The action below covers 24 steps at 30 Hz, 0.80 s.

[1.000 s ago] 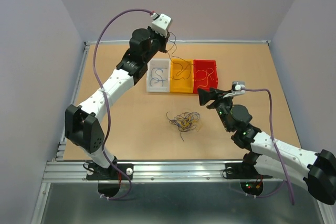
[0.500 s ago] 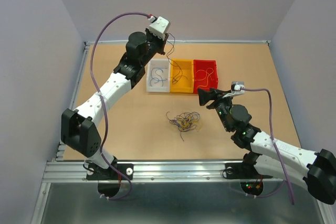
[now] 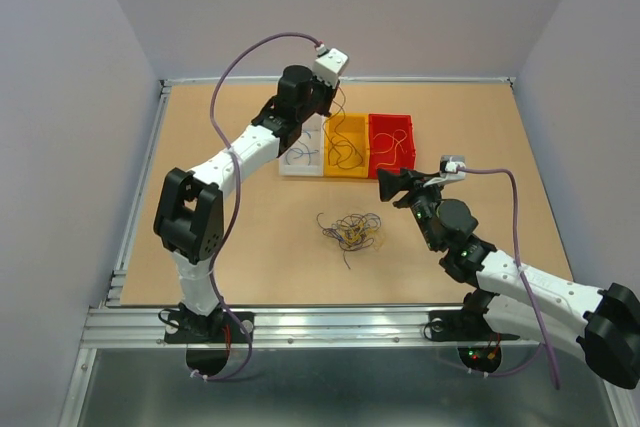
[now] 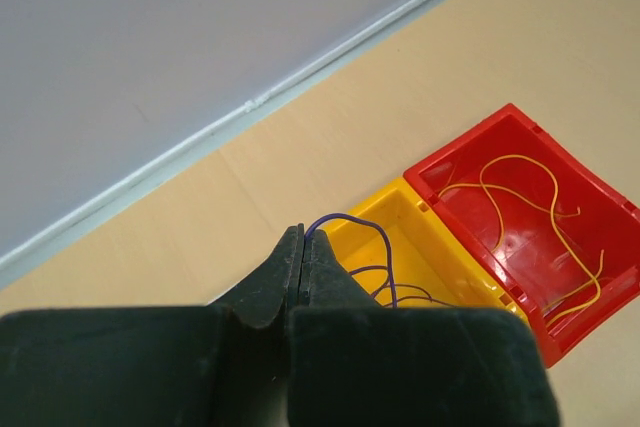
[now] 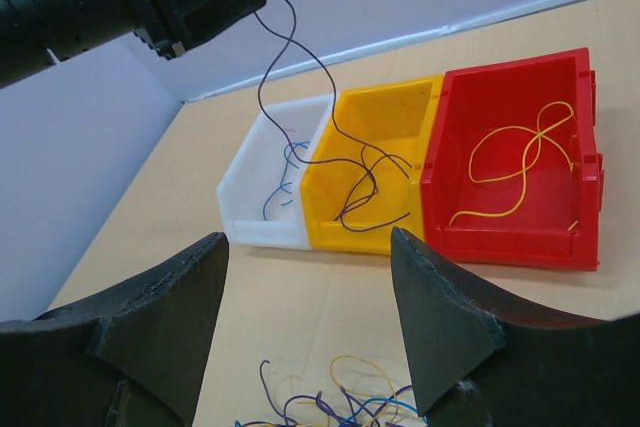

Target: Untangle the cables

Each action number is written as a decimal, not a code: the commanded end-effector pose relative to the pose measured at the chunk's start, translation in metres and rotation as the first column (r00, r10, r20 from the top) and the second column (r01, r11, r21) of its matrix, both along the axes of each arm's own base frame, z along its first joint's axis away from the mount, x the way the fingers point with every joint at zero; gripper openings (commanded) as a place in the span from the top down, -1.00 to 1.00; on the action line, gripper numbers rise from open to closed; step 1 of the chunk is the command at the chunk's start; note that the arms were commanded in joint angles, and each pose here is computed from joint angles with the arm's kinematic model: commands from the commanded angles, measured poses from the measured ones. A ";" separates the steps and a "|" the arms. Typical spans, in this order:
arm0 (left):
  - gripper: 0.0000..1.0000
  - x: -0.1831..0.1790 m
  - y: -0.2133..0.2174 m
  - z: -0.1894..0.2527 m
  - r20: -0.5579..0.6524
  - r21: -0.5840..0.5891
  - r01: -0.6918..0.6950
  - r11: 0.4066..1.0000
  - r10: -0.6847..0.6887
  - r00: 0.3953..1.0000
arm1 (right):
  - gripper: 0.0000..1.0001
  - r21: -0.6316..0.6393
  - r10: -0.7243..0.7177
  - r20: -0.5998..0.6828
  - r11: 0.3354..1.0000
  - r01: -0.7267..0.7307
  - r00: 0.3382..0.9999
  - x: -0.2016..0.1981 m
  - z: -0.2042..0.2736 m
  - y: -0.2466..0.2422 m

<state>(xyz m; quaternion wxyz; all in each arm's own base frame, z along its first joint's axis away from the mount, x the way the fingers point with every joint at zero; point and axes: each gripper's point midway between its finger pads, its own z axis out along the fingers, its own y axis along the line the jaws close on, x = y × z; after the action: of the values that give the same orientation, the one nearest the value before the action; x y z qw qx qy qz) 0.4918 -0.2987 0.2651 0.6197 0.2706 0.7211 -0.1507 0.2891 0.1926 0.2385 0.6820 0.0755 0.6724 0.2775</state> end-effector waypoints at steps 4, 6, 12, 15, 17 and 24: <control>1.00 0.003 -0.027 -0.006 -0.023 -0.003 0.028 1.000 -0.028 0.999 | -0.43 0.034 -0.028 0.022 0.999 0.027 0.999 0.000 0.012 -0.004; 1.00 0.004 -0.032 -0.024 -0.059 0.025 0.031 0.999 -0.029 0.998 | -0.42 0.036 -0.031 0.021 0.999 0.030 0.999 0.001 0.012 -0.005; 1.00 -0.001 -0.040 -0.068 -0.174 0.087 0.041 0.995 -0.026 0.984 | -0.42 0.040 -0.038 0.020 0.999 0.037 0.999 0.001 0.012 -0.006; 1.00 -0.005 -0.039 -0.099 -0.235 0.119 0.048 0.992 -0.019 0.972 | -0.43 0.040 -0.039 0.018 0.998 0.039 0.999 0.001 0.012 -0.006; 1.00 -0.007 -0.041 -0.116 -0.273 0.141 0.068 0.988 -0.027 0.962 | -0.43 0.034 -0.038 0.011 0.999 0.037 0.999 0.002 0.009 -0.005; 1.00 -0.004 -0.055 -0.171 -0.387 0.158 0.119 0.980 -0.049 0.921 | -0.43 0.024 -0.045 -0.006 0.999 0.045 0.999 0.005 0.006 -0.003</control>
<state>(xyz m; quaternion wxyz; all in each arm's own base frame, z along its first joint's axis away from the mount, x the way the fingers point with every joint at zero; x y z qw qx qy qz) 0.4882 -0.3429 0.0952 0.4453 0.3219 0.8238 -0.1395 0.2909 0.1909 0.2313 0.6778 0.0792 0.6805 0.2668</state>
